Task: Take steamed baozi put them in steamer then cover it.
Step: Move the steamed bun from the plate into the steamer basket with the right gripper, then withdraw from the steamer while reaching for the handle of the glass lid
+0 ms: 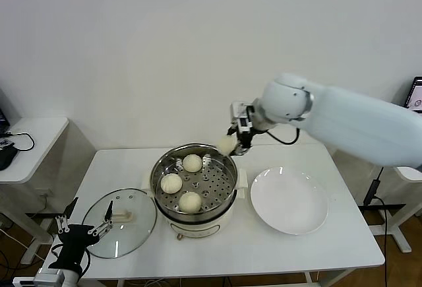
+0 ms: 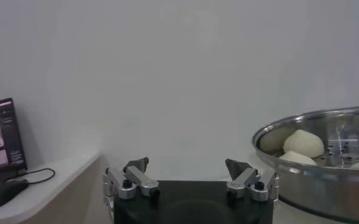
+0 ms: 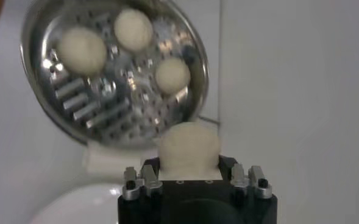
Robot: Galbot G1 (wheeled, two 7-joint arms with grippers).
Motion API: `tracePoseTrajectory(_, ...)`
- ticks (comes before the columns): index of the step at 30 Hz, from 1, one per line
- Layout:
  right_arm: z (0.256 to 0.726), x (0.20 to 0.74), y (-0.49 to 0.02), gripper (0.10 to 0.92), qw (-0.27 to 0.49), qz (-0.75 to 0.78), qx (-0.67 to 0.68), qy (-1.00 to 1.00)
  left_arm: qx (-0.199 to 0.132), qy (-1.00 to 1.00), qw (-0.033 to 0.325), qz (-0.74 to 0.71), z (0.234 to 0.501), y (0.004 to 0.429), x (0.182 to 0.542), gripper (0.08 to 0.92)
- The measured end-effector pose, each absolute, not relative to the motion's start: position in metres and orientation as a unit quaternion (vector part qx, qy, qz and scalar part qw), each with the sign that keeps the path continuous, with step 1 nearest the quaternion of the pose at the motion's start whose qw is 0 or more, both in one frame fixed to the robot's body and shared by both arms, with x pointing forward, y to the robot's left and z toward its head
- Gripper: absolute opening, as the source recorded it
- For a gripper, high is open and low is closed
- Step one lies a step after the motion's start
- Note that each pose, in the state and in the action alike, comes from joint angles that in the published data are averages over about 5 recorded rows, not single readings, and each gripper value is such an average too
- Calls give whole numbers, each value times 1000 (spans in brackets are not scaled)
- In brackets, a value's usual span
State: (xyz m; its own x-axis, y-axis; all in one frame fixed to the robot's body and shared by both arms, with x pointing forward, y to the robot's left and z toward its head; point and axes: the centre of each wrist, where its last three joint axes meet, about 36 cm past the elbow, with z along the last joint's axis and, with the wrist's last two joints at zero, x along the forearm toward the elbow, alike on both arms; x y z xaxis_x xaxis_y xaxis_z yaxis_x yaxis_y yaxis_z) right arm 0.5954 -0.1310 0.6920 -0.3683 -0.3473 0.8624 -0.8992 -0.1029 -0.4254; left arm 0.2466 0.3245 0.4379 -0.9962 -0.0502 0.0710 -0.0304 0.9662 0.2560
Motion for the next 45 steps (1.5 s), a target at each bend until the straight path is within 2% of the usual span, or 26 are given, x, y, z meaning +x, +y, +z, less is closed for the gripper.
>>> tracePoseTrajectory(12, 637, 587, -90, 609, 275, 548, 515, -599, 26, -991, 37, -128, 437, 327, 248, 823)
tracePoseTrajectory(29, 587, 592, -75, 619, 300, 552, 508, -589, 28, -991, 41, -126, 434, 328, 249, 823)
tracePoseTrajectory(37, 578, 594, -77, 790, 303, 550, 506, -591, 28, -991, 41, -126, 433, 329, 248, 823)
tracePoseTrajectory(45, 599, 594, -80, 822, 290, 539, 508, -606, 30, -991, 42, -126, 432, 329, 248, 823)
